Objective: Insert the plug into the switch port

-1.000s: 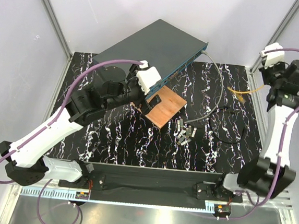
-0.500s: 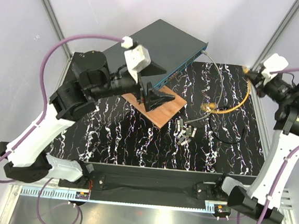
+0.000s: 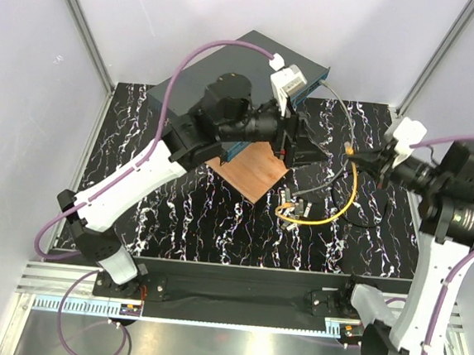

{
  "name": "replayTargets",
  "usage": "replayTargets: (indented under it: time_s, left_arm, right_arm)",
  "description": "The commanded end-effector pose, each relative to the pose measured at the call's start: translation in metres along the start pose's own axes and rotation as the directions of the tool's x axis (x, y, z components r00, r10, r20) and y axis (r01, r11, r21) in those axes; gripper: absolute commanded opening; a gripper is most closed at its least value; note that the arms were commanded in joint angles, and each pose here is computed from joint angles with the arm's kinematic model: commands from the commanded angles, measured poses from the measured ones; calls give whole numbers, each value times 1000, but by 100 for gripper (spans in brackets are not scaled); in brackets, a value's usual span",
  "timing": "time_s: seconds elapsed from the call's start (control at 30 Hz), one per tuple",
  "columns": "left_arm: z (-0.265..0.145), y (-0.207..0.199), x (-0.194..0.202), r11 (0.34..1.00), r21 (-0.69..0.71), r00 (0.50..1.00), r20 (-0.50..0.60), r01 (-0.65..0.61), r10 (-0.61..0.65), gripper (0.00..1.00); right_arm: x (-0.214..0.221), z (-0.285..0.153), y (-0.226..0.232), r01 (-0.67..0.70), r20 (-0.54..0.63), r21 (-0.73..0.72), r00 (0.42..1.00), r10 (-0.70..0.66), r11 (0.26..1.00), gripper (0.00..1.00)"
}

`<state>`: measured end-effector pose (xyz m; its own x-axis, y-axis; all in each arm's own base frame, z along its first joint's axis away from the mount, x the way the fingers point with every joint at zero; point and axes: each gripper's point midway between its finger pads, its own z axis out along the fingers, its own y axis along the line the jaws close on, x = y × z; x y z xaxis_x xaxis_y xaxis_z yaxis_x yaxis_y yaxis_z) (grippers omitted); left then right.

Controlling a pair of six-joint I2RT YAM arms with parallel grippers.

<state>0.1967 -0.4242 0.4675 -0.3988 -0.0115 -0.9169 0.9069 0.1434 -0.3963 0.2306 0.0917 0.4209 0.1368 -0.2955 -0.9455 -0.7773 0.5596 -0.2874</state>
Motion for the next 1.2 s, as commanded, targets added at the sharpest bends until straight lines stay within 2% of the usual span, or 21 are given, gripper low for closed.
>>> replayTargets:
  time_s: [0.0,0.13,0.23,0.57,0.67,0.9,1.17]
  left_arm:
    - [-2,0,-23,993,-94,994,75,-76,84,87]
    - [15,14,-7,983,-144,993,2,-113,115,85]
    - [26,23,8,978,-172,993,-58,-114,106,82]
    - [35,12,14,992,-90,995,-54,-91,86,67]
    - [40,11,18,996,-76,998,-58,-43,39,64]
    - [55,13,31,995,-62,994,-74,76,-80,64]
    - [67,9,31,993,-38,991,-66,112,-114,64]
  right_arm:
    - [0,-4,-5,139,-27,101,990,-137,985,0]
    - [5,-7,2,227,-62,59,973,-224,972,0]
    - [0,-6,8,259,-40,31,965,-258,965,0]
    - [4,-8,22,367,-51,-53,928,-370,929,0]
    - [10,-8,21,392,-70,-61,916,-396,918,0]
    - [12,-9,19,440,-80,-54,893,-443,896,0]
    - [16,-9,25,449,-82,-80,887,-455,890,0]
